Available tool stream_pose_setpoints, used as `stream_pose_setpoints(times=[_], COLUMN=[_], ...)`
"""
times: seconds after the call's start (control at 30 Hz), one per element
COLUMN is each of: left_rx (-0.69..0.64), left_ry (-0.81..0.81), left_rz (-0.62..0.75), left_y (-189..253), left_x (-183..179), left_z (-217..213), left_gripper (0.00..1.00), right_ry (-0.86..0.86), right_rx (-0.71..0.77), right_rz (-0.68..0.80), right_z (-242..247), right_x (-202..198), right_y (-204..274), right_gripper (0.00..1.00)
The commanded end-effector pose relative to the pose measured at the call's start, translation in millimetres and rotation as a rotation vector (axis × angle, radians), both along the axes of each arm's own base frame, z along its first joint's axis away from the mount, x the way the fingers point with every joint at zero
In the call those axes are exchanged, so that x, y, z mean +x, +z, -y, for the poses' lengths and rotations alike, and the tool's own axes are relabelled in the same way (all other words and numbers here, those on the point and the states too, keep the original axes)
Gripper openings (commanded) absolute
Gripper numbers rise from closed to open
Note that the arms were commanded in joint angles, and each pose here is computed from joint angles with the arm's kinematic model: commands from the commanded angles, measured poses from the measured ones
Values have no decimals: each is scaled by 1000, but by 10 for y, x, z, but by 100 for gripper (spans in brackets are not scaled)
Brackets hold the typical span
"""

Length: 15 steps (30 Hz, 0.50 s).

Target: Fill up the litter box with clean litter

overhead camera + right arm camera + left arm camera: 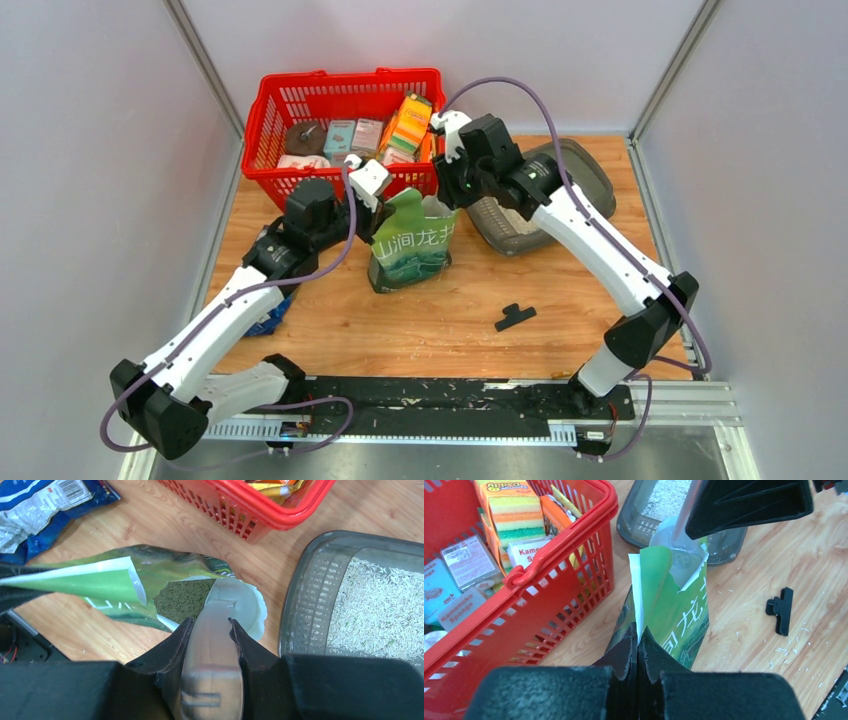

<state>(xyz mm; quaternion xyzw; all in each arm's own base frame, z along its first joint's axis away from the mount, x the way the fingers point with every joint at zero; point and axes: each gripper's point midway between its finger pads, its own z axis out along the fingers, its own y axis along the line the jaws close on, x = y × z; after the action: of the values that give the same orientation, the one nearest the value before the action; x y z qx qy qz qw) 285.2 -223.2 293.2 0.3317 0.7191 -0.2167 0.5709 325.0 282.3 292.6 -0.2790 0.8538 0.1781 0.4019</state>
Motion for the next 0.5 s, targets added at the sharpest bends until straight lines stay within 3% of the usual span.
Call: stream_pose_setpoints(times=[0.0, 0.17, 0.47], left_rx=[-289, -285, -200], left_ry=[3, -55, -93], left_rz=[428, 418, 465], left_y=[1630, 1582, 1538], left_x=[28, 22, 48], left_z=[24, 141, 183], left_gripper=[0, 0, 0], right_ry=[-132, -85, 0], right_rx=[-63, -172, -182], right_rz=[80, -83, -376], right_z=[110, 227, 254], right_x=[356, 172, -242], right_y=[32, -696, -1412], right_gripper=[0, 0, 0])
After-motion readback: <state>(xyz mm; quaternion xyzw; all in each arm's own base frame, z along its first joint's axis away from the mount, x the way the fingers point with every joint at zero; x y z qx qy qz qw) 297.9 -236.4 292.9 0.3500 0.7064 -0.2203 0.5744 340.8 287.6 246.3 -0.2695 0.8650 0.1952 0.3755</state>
